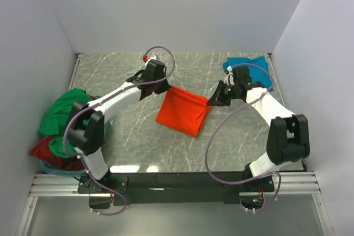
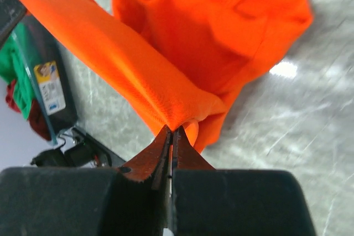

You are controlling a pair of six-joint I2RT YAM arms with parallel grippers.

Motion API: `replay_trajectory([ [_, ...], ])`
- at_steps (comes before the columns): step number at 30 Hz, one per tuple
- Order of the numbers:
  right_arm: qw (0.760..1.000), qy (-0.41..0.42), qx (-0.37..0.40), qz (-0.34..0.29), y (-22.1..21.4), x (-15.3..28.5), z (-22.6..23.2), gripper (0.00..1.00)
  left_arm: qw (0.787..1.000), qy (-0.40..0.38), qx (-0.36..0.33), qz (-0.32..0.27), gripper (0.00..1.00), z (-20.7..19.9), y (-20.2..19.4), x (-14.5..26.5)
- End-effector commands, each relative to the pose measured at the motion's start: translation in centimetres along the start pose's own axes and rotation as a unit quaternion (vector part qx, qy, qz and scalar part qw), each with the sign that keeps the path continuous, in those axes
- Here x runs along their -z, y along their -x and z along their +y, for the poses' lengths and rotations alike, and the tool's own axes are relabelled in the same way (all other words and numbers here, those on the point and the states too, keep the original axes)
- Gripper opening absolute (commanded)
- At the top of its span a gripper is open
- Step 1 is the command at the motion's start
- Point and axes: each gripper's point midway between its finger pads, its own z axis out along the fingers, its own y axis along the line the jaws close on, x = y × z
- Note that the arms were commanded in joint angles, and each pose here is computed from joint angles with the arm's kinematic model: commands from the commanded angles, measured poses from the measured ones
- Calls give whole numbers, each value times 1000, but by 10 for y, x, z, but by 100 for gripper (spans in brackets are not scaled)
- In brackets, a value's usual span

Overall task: Fold and stack the t-shirts
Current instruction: Fold the tshirt, then neatly place the folded tshirt to the corner

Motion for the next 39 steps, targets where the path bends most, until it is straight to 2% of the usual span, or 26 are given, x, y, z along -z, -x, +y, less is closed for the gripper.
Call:
replay_trajectory([
  [1,999,-23,14,-26,33,-7,-12,0,999,9,-4,-49,1,2,40,-16],
  [6,998,-48,10,-44,60,-33,-35,6,999,25,-7,-19,4,8,32,-55],
  [7,997,-50,17,-60,75,-33,-33,15,999,32,-5,-18,6,11,33,-59],
  [8,995,-64,20,-72,84,-34,-38,19,999,40,-7,-7,12,16,26,-70],
  [9,994,-70,24,-79,96,-38,-38,48,999,37,-7,-11,18,13,32,-73],
  [10,994,-74,35,-78,100,-38,-39,58,999,39,-8,-9,27,13,32,-76],
  [11,994,-69,40,-79,103,-39,-35,64,999,40,-10,-7,55,12,33,-77],
  [12,993,-65,44,-83,108,-36,-31,76,999,40,-10,-7,65,10,35,-77],
  [13,993,-61,54,-85,109,-33,-28,80,999,35,-9,-7,74,7,36,-75],
  [14,993,-57,58,-86,107,-31,-24,82,999,30,-8,-11,99,5,38,-72],
  [17,992,-52,74,-93,91,-21,-15,84,999,-8,-2,-34,99,-11,51,-40],
  [18,990,-49,85,-101,85,-15,-6,85,1000,-1,-1,-31,100,-3,44,-35],
  [21,990,-81,80,-86,44,-21,-19,86,999,-3,3,-42,99,3,44,-5],
  [25,985,-127,62,-97,17,-28,-25,88,998,9,9,-63,100,22,40,41],
  [32,985,-135,18,-108,12,-48,-23,88,993,45,48,-102,99,83,10,121],
  [36,985,-142,4,-94,9,-64,-27,87,989,68,78,-110,100,113,-8,146],
  [39,986,-142,-5,-90,8,-73,-30,85,987,61,83,-119,99,121,-14,160],
])
